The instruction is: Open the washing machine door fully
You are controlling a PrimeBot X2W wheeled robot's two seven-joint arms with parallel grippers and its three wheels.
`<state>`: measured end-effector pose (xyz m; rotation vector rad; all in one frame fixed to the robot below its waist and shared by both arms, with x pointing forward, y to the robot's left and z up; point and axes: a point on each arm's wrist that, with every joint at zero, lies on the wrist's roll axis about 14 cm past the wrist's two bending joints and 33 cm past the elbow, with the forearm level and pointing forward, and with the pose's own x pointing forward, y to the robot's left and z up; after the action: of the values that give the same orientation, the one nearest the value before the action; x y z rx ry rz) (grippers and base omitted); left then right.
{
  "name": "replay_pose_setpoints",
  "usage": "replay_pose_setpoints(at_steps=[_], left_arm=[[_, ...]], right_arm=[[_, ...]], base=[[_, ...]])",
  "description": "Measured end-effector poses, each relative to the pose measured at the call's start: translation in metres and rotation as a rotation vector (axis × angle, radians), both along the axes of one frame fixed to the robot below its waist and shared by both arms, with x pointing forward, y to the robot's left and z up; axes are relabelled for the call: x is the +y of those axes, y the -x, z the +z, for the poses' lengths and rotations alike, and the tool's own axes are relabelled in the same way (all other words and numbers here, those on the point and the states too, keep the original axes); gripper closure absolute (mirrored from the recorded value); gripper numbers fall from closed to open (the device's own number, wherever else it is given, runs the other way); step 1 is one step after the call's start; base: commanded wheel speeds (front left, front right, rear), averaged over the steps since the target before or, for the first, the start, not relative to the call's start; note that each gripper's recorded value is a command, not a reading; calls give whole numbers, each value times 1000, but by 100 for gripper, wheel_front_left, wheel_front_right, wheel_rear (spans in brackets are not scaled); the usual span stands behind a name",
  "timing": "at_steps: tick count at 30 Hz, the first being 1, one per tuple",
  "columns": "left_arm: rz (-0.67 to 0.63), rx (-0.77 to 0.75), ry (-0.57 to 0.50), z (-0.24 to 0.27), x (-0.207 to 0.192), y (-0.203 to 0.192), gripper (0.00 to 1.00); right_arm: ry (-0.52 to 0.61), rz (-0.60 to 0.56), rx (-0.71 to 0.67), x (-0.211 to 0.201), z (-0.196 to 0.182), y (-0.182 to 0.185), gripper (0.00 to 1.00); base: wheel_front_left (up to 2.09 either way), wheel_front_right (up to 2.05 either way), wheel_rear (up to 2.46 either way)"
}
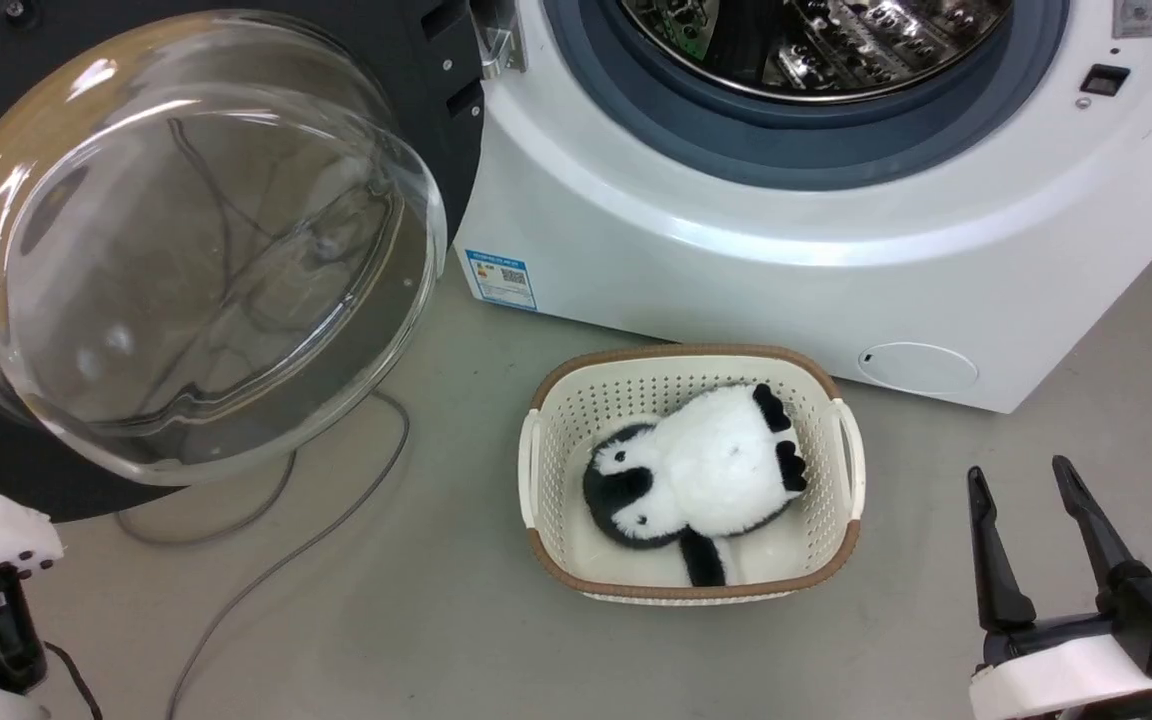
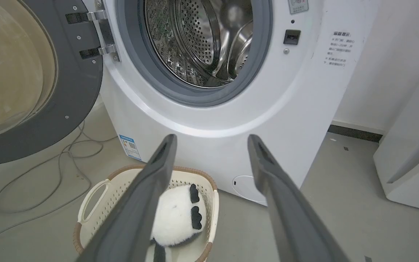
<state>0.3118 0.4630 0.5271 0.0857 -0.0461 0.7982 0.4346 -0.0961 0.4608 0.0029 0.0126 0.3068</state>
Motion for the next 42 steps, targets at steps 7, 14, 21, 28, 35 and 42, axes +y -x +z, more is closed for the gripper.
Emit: replay_pose_setpoints(at_steps=[7, 14, 21, 28, 35, 42], left_arm=[[-32, -17, -25, 10, -3, -3, 100], [-110, -80, -88, 30, -35, 8, 100], [-275, -143, -117, 47, -84, -1, 100], [-431, -184, -88, 47, -139, -15, 100], [-597, -176, -40, 35, -190, -33, 0], [-689, -146, -8, 21, -220, -46, 0]], right_arm=[[0, -10, -24, -4, 10, 4, 0], [-25, -51, -89, -18, 39, 14, 0], [-17, -82, -139, -31, 58, 29, 0], [-18, -117, -169, -45, 70, 45, 0], [-14, -167, -193, -63, 78, 57, 0], [-9, -224, -200, -83, 80, 69, 0]], base=[[0, 0, 0], [0, 0, 0], [0, 0, 0], [0, 0, 0], [0, 0, 0], [0, 0, 0]])
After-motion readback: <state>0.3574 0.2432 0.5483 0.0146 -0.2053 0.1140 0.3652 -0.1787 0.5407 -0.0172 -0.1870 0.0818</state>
